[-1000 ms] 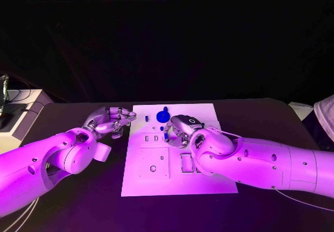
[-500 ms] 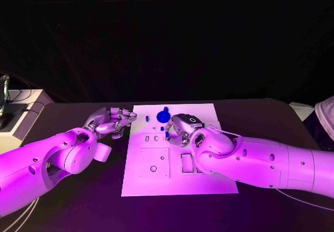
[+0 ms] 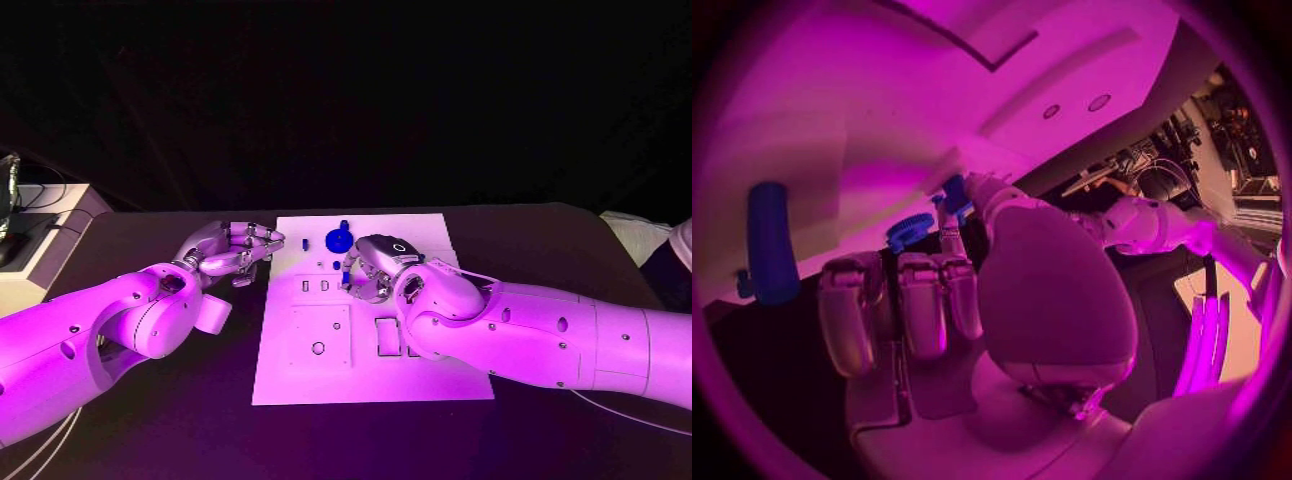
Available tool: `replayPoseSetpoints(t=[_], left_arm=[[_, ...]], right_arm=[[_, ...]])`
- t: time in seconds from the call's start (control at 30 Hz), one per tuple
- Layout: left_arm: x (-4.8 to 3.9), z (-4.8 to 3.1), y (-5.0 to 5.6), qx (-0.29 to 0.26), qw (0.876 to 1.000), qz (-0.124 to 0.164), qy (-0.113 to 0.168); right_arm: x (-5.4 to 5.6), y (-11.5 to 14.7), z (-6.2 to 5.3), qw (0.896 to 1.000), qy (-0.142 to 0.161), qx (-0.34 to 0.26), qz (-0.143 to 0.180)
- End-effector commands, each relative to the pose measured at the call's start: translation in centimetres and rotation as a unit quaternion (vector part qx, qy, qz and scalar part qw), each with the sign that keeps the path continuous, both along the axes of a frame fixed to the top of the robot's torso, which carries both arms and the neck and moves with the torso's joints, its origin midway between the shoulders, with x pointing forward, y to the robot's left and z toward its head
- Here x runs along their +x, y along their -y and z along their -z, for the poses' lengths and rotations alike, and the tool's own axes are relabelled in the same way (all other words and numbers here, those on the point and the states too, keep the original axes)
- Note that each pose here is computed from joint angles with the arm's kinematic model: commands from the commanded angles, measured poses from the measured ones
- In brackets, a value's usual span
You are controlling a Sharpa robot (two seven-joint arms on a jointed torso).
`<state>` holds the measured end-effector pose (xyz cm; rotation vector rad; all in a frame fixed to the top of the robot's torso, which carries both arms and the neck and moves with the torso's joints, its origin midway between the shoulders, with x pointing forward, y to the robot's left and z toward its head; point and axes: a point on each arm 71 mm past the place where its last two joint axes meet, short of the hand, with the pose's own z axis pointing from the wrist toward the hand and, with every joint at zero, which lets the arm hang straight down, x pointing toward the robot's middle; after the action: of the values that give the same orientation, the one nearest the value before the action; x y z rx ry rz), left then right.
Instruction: Assemble the parts on the task board
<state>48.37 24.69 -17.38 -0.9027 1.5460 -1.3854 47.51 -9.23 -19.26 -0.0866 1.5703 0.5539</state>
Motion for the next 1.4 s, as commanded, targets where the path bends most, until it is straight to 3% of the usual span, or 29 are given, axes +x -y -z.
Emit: replayPoseSetpoints(t=[0.03,0.73,0.9,1.17,1.4], left_arm=[[-0.07,-0.02,0.3,0.000,1.000,0.012,0.000],[0.01,0.14,0.3,0.018,1.000,0.013,0.001],[0.10,0.35,0.4,0.039,0.999,0.008,-0.003],[0.20,1.16,1.0,0.100,0.994,0.011,-0.034],[0.16,1.66,2.5,0.186,0.979,0.046,-0.067]], right_arm=[[-0.1,0.0,0.2,1.000,-0.004,-0.011,-0.004],[-0.3,0.4,-0.3,1.000,0.019,0.021,-0.003],[-0.9,1.4,-0.6,0.999,0.005,0.040,0.006],[-1.1,3.5,-2.5,0.994,-0.020,0.105,0.006],[0.6,6.0,-5.5,0.983,-0.036,0.181,0.002]])
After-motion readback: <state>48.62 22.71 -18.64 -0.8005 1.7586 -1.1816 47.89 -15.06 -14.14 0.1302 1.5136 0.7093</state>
